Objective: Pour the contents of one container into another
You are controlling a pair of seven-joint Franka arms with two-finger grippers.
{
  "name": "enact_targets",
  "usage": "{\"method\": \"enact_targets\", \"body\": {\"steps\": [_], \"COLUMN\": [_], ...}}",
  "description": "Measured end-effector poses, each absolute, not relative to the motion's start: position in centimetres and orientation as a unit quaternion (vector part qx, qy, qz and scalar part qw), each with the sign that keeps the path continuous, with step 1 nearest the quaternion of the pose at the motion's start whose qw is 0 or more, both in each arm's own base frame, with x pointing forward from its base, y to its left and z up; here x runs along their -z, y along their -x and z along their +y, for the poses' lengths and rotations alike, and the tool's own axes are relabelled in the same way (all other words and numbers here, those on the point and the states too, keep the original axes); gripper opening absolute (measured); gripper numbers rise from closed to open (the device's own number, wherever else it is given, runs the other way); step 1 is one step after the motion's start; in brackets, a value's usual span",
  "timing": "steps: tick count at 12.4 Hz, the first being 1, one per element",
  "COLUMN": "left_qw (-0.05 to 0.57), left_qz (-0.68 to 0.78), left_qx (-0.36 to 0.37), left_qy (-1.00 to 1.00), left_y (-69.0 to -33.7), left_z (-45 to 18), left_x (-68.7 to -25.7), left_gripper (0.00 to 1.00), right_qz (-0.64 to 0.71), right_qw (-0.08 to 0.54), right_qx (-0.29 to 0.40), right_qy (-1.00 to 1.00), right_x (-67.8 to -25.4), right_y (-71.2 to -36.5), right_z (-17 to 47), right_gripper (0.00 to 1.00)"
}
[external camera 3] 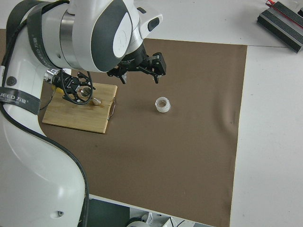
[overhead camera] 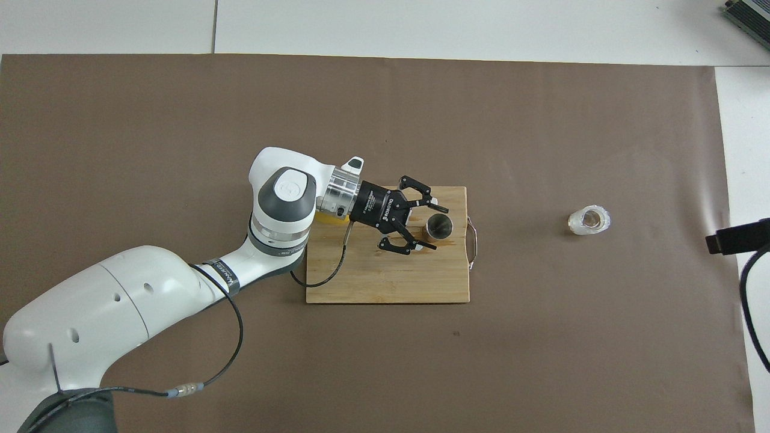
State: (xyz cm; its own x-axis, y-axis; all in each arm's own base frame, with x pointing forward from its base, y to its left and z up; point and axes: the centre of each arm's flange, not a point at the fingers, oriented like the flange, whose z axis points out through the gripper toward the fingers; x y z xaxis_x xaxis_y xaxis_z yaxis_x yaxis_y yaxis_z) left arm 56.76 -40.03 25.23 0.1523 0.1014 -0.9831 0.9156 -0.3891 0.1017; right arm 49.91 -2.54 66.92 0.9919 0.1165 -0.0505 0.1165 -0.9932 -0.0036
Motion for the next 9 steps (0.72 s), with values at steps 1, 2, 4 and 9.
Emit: {"method": "enact_targets", "body": {"steps": [1,2,4,9], "left_qw": [0.392,0.392,0.397,0.373], "left_qz": [0.387,0.381,0.367,0.32], "left_qx": [0.515,0.506,0.482,0.374], "left_qy": [-0.657,-0.667,-0.69,-0.787], "left_y": [-57.0,-57.5,-58.6,-61.0], "left_z": [-40.0,-39.9,-39.4,-36.0], "left_x": [-25.5,-25.9,-27.5,-32.5], "left_gripper": [0.83,0.95,1.0,1.0], "right_qz": [-0.058,-0.058,-0.058,-0.058], "right_qw": [0.0,0.0,0.0,0.0], "right_qx": [-0.025,-0.025,-0.025,-0.025], "right_qy": [0.998,0.998,0.998,0.998], "right_x": [-66.9,-66.9,-66.9,-66.9], "right_y": [-49.9,-49.9,-49.9,-49.9], "right_z": [-2.5,-2.5,-2.5,-2.5], "right_gripper": [1.0,1.0,1.0,1.0]}}
